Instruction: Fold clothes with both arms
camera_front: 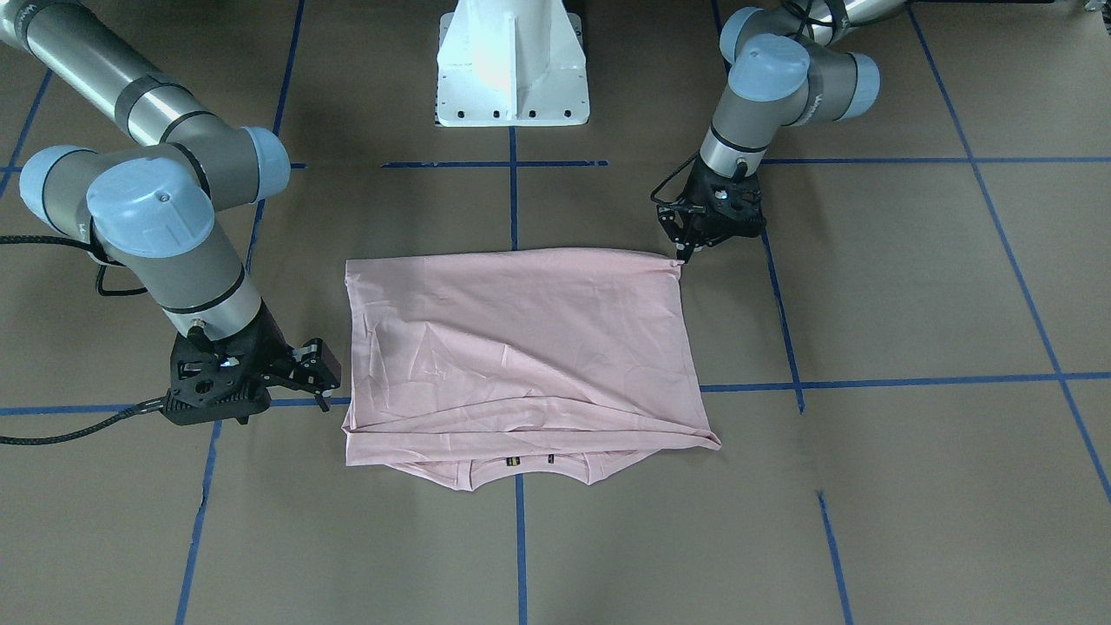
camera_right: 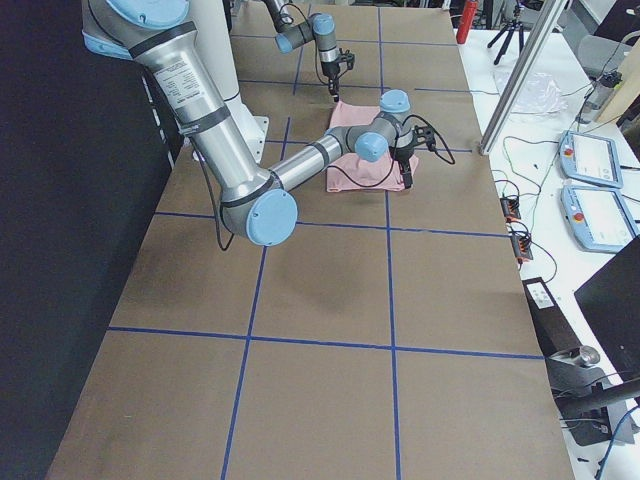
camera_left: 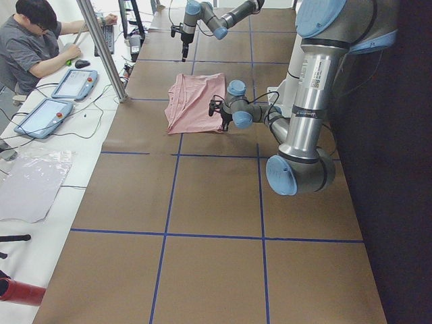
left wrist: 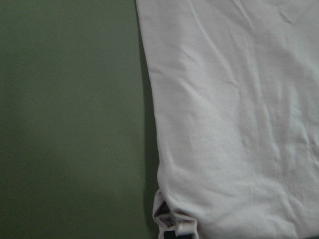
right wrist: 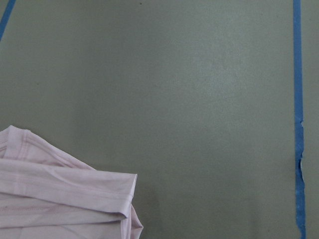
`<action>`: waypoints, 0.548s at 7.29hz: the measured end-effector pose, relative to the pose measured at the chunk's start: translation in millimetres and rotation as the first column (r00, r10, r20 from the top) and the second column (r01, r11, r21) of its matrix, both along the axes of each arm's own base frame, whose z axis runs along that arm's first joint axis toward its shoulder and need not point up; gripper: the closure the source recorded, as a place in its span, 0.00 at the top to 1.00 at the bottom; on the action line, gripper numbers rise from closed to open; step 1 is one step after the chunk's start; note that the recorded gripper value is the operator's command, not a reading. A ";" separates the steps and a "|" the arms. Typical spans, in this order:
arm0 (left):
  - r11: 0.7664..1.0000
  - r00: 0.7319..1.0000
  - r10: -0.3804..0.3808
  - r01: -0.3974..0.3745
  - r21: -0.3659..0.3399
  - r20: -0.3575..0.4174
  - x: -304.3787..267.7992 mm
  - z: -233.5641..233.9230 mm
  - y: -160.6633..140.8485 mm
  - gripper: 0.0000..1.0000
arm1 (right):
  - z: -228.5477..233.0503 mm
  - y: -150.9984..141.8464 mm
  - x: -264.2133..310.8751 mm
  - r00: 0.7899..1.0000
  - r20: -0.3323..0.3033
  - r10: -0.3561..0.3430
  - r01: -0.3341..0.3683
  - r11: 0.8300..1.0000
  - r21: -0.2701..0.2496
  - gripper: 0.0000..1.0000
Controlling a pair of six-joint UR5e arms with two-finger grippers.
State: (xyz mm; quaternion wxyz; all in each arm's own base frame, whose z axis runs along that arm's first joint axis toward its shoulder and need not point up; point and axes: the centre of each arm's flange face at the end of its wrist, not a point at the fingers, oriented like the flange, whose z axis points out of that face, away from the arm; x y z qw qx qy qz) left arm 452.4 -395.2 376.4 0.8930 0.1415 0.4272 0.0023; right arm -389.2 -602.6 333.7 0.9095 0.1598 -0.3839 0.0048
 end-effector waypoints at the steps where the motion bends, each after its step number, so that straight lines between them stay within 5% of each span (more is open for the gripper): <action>1: 0.999 0.998 -0.015 0.012 0.044 0.061 -16.9 22.0 -33.2 0.00 | 0.5 -0.1 0.0 1.000 -0.001 0.000 0.000 1.000 -0.001 1.00; 4: 0.985 0.974 -0.100 0.068 0.158 0.205 -63.4 81.0 -186.4 0.00 | -0.3 1.2 -2.7 1.000 0.003 0.006 -0.006 1.000 -0.008 1.00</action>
